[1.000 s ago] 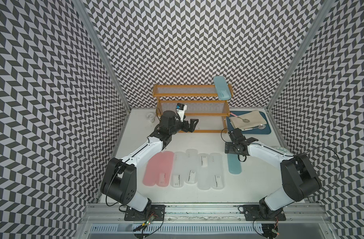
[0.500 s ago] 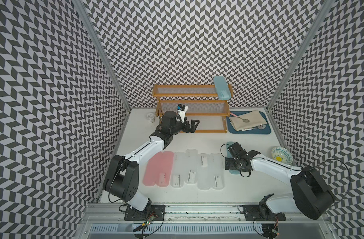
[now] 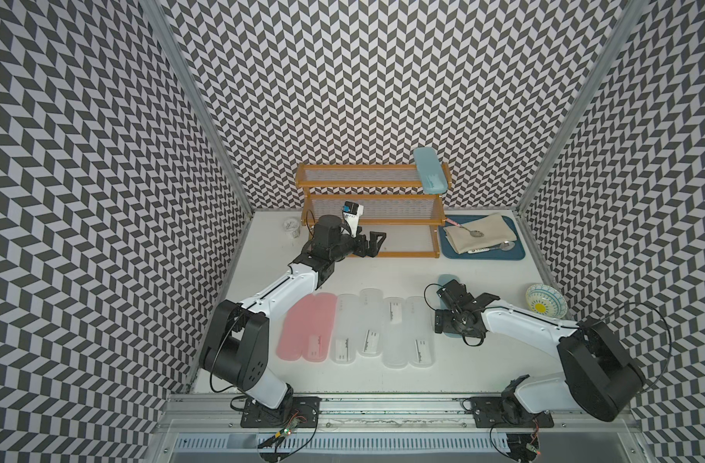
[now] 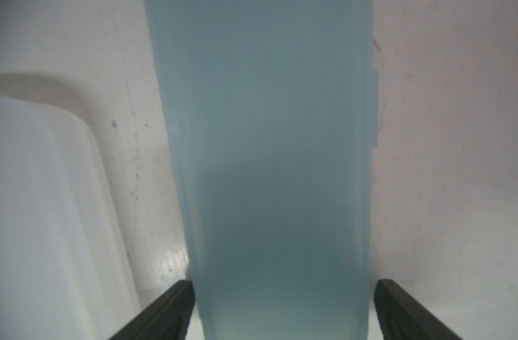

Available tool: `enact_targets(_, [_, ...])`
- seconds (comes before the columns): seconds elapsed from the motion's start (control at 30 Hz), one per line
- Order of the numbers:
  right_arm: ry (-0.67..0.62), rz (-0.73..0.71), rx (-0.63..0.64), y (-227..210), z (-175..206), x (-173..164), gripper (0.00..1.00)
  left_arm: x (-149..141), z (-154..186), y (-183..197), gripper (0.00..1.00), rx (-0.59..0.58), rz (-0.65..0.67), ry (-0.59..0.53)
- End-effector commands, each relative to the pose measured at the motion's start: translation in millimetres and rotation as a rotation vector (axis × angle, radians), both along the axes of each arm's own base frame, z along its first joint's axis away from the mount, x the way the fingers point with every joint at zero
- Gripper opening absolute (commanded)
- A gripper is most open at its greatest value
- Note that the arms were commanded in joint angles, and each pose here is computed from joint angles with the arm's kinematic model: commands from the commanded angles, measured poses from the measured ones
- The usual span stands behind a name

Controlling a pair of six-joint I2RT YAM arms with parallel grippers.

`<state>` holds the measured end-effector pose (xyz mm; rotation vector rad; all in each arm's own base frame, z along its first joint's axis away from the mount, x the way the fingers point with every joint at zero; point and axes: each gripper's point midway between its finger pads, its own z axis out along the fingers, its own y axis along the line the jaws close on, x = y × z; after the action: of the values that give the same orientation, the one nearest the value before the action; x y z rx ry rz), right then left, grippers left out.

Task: Place the pencil cases on the shelf according to color
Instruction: Pick up the pencil case from the center of the board.

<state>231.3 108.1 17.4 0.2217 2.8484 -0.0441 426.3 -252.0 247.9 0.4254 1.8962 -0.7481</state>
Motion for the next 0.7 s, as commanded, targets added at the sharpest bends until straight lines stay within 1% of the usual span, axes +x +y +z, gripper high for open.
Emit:
enact_targets(0.0, [0.000,-0.006,-0.008,-1,-6,-1,0.98,-1,22,-4,1.00,-0.017,-0.006,-0.050])
enact_targets(0.13, [-0.014,-0.018,-0.011,-2,-6,-1,0.95,0,24,-2,1.00,-0.020,0.006,-0.050])
enact_targets(0.27, [-0.056,-0.027,0.009,-1,1,1,0.87,-1,26,-2,0.99,-0.026,0.001,-0.053])
enact_targets(0.4, [-0.093,-0.030,0.035,1,11,2,0.72,0,29,2,1.00,-0.013,0.022,-0.069])
enact_targets(0.53, [-0.121,-0.005,0.066,8,26,8,0.71,1,28,4,0.99,-0.011,0.039,-0.068])
enact_targets(0.67, [-0.167,0.010,0.076,15,52,22,0.72,3,25,6,1.00,-0.005,0.052,-0.062])
